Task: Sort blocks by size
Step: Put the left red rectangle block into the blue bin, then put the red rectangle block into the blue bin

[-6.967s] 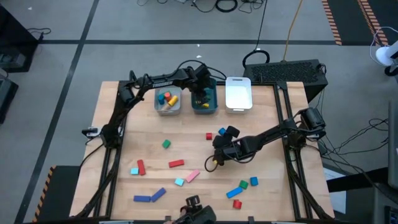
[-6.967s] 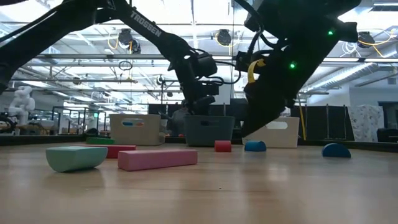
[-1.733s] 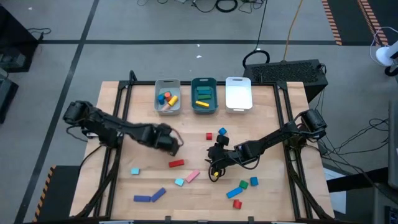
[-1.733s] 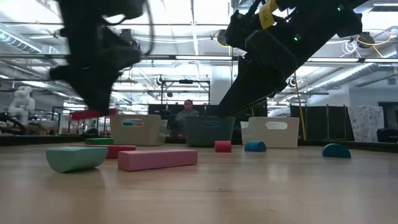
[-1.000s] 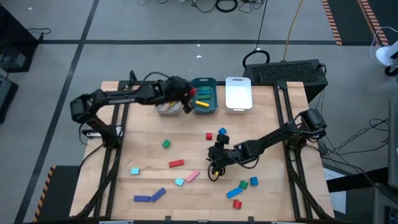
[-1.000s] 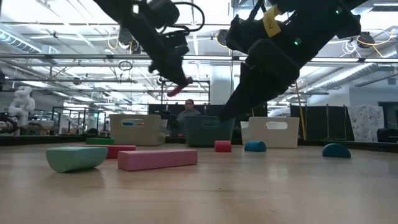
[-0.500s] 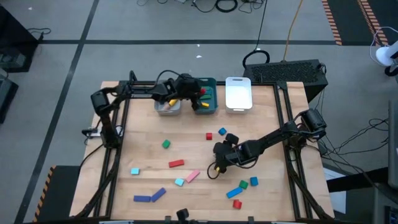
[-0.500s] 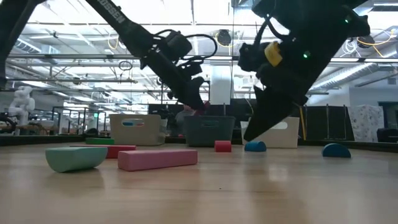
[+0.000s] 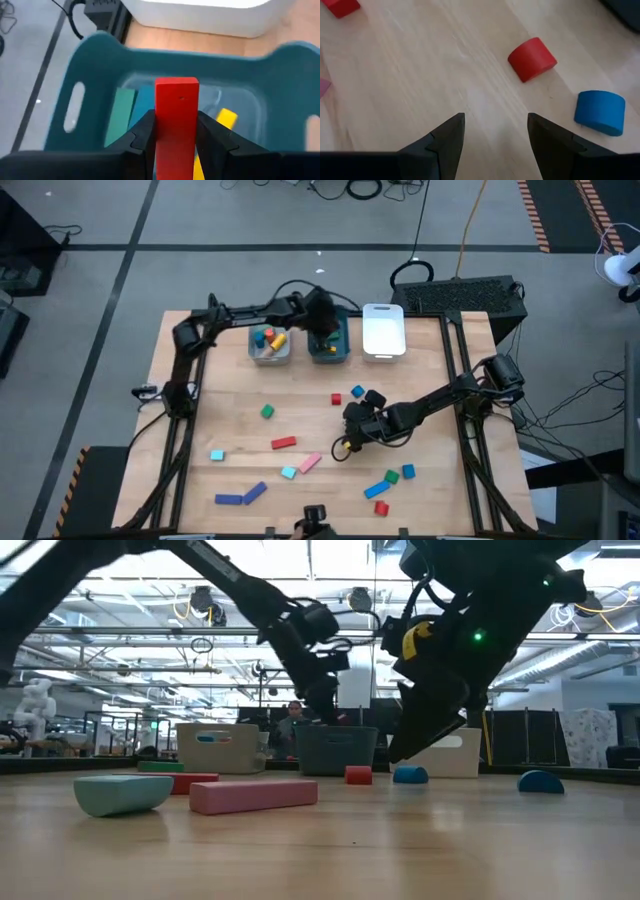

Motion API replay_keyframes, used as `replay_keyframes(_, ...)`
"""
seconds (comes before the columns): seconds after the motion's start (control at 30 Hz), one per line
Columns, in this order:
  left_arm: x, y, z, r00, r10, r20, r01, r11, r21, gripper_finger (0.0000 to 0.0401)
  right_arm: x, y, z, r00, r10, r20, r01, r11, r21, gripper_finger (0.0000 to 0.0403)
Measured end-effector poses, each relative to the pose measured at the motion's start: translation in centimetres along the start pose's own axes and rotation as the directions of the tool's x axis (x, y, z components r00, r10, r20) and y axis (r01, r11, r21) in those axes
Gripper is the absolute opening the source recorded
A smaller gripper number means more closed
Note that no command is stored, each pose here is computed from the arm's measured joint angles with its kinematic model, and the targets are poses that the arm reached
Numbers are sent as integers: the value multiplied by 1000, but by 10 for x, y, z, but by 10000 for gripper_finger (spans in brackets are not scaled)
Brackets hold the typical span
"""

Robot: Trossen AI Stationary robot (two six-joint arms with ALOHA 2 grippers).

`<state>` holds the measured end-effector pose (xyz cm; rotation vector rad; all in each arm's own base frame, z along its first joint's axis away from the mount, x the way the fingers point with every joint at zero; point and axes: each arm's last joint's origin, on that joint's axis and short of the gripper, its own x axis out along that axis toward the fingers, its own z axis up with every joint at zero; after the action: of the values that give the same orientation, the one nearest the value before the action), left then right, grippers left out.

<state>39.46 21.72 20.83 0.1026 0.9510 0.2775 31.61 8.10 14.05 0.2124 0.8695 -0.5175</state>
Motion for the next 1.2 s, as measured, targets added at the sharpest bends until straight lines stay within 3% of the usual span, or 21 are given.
replay_keyframes(0.37, 2, 8, 16, 996, 9, -89, -8, 1000, 11, 154, 2, -4, 2, 1000, -30, 9, 30, 999, -25, 201)
replay_keyframes(0.57, 3, 7, 16, 996, 11, -94, -6, 999, 51, 160, 3, -6, 3, 999, -36, 7, 37, 999, -24, 201)
replay_keyframes(0.7, -7, 7, 12, 986, 25, -164, -15, 998, 61, 160, 3, -5, 4, 999, -31, 12, 32, 999, -31, 201)
replay_keyframes(0.97, -49, -8, 7, 961, -228, -159, 231, 973, 0, 161, 3, -3, 6, 1000, -4, 28, 7, 995, -95, 201)
replay_keyframes(1.2, -85, -42, -13, 948, -273, -162, 279, 960, 18, 161, 3, -1, 7, 999, 15, 31, -10, 987, -157, 201)
